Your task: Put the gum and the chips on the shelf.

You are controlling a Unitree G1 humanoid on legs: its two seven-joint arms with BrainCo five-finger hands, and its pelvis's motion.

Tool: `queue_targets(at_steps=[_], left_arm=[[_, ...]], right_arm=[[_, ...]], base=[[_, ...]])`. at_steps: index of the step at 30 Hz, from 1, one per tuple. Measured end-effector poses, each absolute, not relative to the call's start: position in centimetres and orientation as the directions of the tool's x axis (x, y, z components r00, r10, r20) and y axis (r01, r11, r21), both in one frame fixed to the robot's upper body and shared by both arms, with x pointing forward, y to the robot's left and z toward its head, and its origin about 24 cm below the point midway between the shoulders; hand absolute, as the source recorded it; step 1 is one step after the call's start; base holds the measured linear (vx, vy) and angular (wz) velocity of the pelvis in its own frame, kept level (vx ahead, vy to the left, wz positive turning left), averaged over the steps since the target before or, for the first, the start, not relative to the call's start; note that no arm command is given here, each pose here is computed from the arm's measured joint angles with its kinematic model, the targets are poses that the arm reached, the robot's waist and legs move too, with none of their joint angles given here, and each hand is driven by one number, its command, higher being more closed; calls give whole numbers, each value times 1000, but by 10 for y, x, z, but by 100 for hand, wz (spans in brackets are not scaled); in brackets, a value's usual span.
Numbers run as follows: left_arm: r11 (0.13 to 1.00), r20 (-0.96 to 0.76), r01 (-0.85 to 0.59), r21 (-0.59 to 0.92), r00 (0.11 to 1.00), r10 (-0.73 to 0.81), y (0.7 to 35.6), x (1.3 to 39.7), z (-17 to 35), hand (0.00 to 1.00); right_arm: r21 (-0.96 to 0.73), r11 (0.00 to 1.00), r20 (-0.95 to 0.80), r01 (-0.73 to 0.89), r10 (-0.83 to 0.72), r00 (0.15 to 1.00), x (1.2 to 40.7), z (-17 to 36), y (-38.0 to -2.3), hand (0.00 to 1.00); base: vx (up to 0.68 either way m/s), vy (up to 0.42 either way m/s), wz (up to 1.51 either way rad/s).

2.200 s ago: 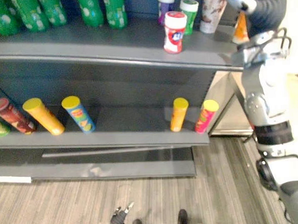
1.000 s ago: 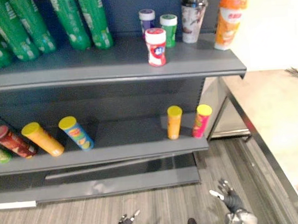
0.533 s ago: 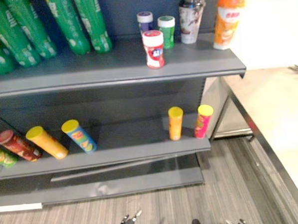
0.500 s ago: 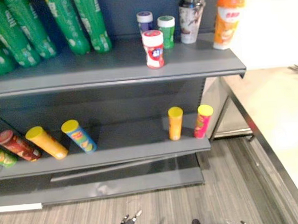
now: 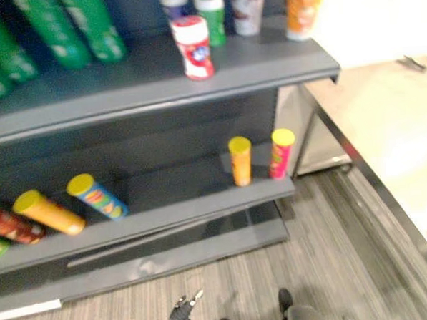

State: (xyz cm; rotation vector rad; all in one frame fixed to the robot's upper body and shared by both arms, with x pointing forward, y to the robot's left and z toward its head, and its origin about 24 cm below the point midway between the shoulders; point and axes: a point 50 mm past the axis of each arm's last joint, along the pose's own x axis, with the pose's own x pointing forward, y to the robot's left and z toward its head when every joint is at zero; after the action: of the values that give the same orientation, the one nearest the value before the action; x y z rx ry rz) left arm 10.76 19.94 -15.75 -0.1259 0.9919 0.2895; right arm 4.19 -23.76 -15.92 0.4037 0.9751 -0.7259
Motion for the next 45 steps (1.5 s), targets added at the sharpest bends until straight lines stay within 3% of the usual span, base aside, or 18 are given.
queue_targets(at_steps=[3,7,12,16,30,38,45], left_arm=[[956,-823,-291,34,535,192,203,114,-154,0],[966,-812,-256,46,554,186,207,118,-152,0],[965,-803,-259,51,563,194,216,119,-150,0],[965,-814,-260,9,558,158,199,117,-153,0],[940,-825,-340,8,529,199,204,106,-155,0],[917,-819,-395,-45,540,192,199,106,-155,0],[914,-812,-404,-33,544,212,200,107,-154,0]], right_arm=[[28,714,-859,700,-341,383,55,-160,-228,0],[14,733,-879,680,-315,357,51,-164,-219,0],[55,759,-863,649,-290,413,76,-162,-212,0],[47,777,-844,627,-305,441,86,-158,-221,0],[27,699,-871,715,-334,359,56,-163,-225,0],[-20,712,-843,702,-390,371,57,-157,-248,0],[-45,679,-866,733,-393,311,35,-161,-244,0]], base=[[-168,192,-157],[-10,109,-141],[-29,-129,-101],[-64,-180,-51],[-93,-21,-2],[46,-18,-90],[164,201,-78]])
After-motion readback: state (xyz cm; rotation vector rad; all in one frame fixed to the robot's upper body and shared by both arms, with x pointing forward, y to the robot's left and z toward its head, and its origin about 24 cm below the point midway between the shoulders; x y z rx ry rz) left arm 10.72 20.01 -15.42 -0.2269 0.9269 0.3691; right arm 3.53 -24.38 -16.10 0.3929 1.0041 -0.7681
